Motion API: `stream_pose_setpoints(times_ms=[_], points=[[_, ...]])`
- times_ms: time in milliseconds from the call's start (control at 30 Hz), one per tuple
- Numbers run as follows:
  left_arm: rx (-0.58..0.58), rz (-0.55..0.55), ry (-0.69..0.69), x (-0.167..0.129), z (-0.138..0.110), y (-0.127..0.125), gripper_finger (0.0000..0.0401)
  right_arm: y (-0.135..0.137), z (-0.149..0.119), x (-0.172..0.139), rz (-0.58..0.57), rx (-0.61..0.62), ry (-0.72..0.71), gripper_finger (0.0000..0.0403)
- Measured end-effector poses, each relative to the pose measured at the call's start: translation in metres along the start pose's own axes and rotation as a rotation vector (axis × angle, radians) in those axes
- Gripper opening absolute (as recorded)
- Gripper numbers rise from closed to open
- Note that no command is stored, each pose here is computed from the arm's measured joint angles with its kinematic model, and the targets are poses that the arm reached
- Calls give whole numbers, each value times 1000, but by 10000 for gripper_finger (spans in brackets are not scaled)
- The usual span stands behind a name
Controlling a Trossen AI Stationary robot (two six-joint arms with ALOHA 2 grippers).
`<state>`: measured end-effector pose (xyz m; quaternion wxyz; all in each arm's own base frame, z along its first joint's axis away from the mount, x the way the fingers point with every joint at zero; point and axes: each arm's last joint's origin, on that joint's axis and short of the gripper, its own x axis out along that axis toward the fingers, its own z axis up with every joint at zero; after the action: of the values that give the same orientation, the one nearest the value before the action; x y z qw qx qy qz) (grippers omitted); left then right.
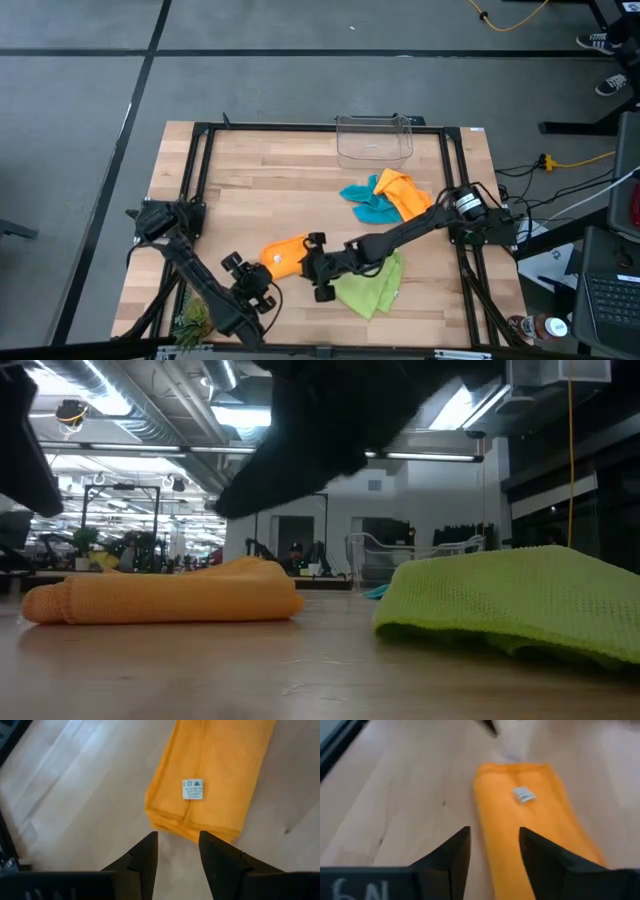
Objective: Fold microfiber towels
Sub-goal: Put the left yellow microfiber cloth into the transparent bin
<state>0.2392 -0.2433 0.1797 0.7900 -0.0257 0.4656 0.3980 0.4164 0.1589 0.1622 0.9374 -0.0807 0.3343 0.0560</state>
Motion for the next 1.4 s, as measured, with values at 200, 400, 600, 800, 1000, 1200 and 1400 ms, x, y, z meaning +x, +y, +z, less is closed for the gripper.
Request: stream_pose_setpoints(times_ms=[200, 400, 600, 800, 1000, 1200, 1400], points=[[-26, -2, -2, -2, -2, 0, 135, 15, -9, 17, 17, -66, -51, 170], [-24, 2, 2, -1, -1, 1, 135, 4, -12, 28, -28, -72, -67, 232], [-28, 8, 6, 1, 2, 1, 135, -4, -19, 37, -40, -150, -47, 312], [-21, 17, 6, 1, 2, 2, 135, -13, -32, 52, -37, -190, -6, 321], [-22, 17, 7, 1, 2, 2, 135, -32, -44, 69, -43, -145, 26, 307], [-21, 17, 16, 1, 2, 2, 135, -34, -51, 75, -51, -143, 37, 252], [-21, 17, 17, 1, 2, 2, 135, -37, -53, 76, -80, -86, 44, 120]])
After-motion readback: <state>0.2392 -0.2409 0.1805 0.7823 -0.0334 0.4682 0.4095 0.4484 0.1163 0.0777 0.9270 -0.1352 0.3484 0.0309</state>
